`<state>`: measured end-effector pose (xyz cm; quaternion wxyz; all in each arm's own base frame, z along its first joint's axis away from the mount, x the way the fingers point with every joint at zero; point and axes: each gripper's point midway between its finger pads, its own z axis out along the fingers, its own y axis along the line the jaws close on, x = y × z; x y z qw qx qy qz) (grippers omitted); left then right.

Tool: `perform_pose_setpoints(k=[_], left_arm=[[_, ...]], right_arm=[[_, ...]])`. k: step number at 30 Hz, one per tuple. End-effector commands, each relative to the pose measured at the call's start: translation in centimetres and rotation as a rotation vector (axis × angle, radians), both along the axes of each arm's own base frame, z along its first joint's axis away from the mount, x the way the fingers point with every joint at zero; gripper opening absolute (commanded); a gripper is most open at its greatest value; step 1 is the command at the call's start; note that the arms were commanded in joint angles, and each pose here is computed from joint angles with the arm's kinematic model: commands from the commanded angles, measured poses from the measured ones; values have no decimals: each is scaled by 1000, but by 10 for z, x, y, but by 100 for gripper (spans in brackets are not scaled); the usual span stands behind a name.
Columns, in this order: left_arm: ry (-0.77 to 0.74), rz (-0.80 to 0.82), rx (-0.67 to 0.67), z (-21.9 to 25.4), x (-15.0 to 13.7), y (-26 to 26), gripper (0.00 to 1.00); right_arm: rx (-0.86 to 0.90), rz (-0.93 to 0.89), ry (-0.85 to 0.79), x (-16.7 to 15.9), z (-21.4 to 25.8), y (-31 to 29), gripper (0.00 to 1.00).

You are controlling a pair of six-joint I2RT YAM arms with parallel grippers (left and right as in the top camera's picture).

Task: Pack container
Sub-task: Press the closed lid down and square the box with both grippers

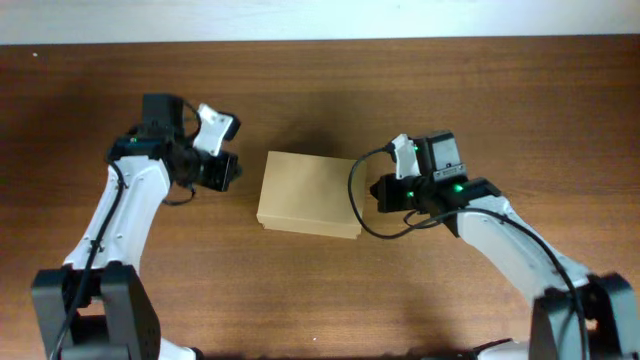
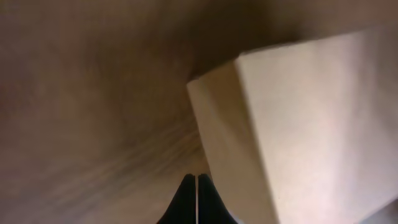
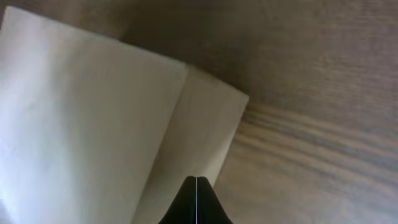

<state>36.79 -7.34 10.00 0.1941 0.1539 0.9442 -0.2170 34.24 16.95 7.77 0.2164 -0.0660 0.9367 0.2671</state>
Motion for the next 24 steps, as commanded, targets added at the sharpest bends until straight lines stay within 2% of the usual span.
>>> perform_pose_setpoints(k=[1, 5, 14, 19, 24], left_arm=[[68, 68, -117, -12, -12, -15, 2], [106, 110, -148, -30, -21, -22, 2], [105, 4, -159, -31, -31, -62, 2], [102, 19, -127, -34, -30, -57, 2], [96, 22, -118, -34, -29, -56, 2]], right_arm=[[32, 18, 21, 0, -10, 8, 4], [51, 26, -9, 9, -10, 13, 4], [73, 27, -92, 24, 2, 17, 4], [66, 22, -88, 24, 0, 15, 4], [52, -77, -62, 34, 5, -9, 4]])
